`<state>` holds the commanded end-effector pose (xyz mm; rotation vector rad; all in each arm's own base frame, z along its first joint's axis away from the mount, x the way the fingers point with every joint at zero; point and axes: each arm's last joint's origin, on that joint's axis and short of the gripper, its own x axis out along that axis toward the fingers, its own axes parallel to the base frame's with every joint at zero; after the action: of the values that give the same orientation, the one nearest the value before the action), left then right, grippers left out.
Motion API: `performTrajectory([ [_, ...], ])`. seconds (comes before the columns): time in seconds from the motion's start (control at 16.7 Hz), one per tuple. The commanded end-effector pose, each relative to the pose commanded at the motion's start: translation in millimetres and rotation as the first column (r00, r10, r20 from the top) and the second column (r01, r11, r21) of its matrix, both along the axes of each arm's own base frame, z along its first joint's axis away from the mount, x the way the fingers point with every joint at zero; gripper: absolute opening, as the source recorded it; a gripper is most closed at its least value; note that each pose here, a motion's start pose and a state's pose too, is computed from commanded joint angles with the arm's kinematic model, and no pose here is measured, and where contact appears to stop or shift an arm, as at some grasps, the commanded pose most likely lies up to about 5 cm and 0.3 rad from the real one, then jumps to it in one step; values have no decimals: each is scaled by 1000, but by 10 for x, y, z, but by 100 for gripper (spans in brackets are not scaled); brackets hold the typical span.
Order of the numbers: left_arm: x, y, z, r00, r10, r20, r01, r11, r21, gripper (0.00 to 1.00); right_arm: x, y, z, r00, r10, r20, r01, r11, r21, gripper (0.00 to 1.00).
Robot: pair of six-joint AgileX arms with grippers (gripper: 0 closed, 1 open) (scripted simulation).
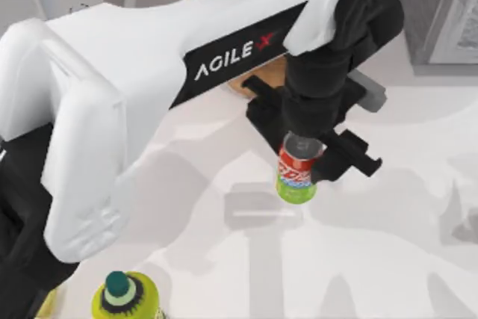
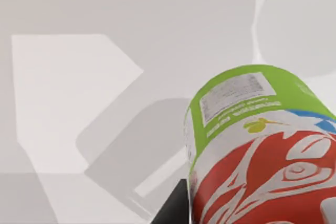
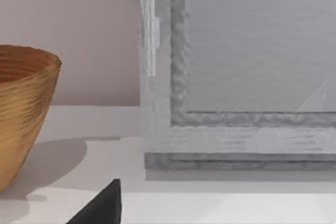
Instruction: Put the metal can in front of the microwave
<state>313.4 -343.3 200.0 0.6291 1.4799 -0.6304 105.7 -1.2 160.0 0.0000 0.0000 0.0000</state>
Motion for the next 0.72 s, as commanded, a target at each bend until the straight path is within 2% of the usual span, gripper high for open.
performTrajectory([
  [0.24,9,6,-17,1000,-1,-2,1,1000,3,0,0,0,0,1000,0,0,0,1000,0,100],
  [0.36,91,127,44,1000,0,-10,0,1000,-1,0,0,0,0,1000,0,0,0,1000,0,100],
  [0.54,391,620,234,999,34,-28,-35,999,-17,0,0,0,0,1000,0,0,0,1000,0,100],
  [0.72,778,1438,429,992,122,-32,-123,991,-42,0,0,0,0,1000,0,0,0,1000,0,100],
])
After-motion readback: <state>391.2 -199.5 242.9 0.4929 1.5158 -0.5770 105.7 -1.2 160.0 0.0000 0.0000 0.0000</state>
